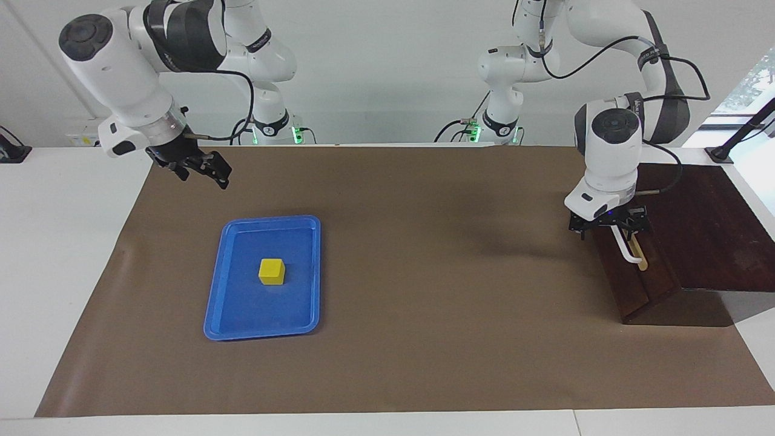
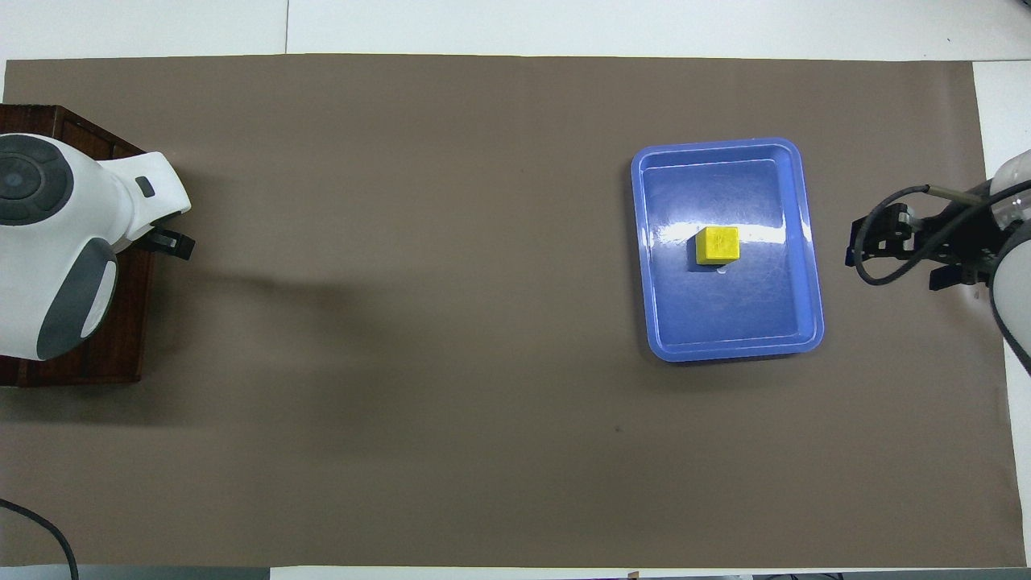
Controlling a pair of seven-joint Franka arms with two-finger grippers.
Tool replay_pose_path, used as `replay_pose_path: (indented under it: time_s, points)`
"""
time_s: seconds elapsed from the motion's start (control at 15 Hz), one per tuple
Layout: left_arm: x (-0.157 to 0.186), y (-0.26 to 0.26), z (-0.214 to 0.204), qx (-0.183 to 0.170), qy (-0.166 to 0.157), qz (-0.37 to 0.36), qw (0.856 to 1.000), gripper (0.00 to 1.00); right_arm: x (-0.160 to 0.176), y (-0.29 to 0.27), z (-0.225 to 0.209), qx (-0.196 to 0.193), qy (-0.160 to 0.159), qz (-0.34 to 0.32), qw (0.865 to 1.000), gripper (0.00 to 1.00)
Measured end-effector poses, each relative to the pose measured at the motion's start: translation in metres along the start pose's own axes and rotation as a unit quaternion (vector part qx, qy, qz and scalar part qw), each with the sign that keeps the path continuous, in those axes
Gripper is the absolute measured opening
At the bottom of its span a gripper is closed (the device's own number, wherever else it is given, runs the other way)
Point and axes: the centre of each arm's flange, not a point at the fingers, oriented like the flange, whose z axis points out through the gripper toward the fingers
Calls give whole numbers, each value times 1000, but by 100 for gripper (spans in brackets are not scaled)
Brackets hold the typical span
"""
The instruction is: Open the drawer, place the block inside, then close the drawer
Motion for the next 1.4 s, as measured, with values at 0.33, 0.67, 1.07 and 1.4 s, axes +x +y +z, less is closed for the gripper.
replay_pose_path:
  time_s: [0.33, 0.67, 1.07, 1.4]
  points:
    - [-3, -3, 6, -1, 2, 0, 1000, 100, 38, 3, 59, 71, -61, 206, 974, 100]
    - [-4, -9, 7, 16, 6, 8, 1000, 100, 63, 11, 130, 93, -127, 307, 939, 100]
    - [-8, -11, 17, 19, 9, 12, 1000, 100, 98, 4, 176, 120, -181, 344, 914, 100]
    - [-7, 15, 24, 11, 19, -19, 1000, 100, 103, -3, 190, 139, -172, 347, 911, 100]
